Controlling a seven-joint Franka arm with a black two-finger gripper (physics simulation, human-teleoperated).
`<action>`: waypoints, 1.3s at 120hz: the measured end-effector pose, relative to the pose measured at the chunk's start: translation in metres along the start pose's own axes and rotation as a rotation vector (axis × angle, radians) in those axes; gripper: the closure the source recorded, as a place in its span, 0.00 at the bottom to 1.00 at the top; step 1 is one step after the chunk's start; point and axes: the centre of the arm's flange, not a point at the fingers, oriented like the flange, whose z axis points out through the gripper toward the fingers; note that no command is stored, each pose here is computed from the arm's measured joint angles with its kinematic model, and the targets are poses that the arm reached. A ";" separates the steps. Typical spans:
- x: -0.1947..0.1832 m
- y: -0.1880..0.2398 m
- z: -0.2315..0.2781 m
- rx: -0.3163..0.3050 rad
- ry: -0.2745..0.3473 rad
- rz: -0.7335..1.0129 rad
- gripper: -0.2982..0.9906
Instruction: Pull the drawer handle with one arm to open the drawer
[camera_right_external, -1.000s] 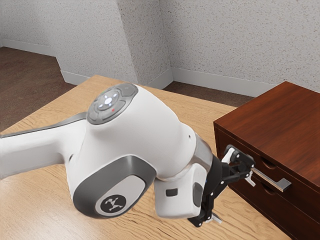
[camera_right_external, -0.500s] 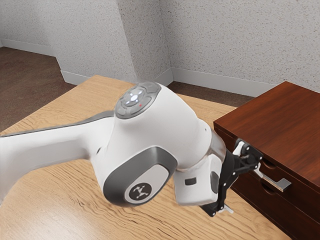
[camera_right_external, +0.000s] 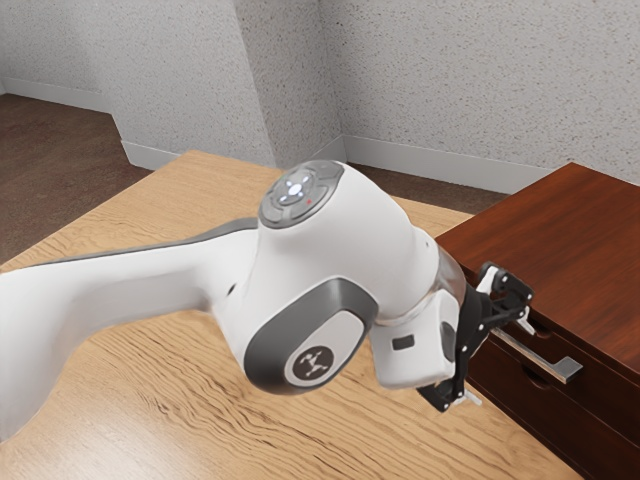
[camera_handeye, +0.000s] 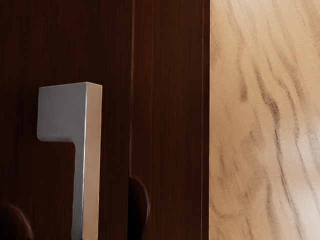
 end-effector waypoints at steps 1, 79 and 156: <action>0.000 0.000 0.000 0.000 0.000 0.000 0.23; 0.004 0.003 0.011 -0.011 0.010 -0.003 0.23; 0.012 0.018 0.015 -0.040 0.011 -0.006 0.25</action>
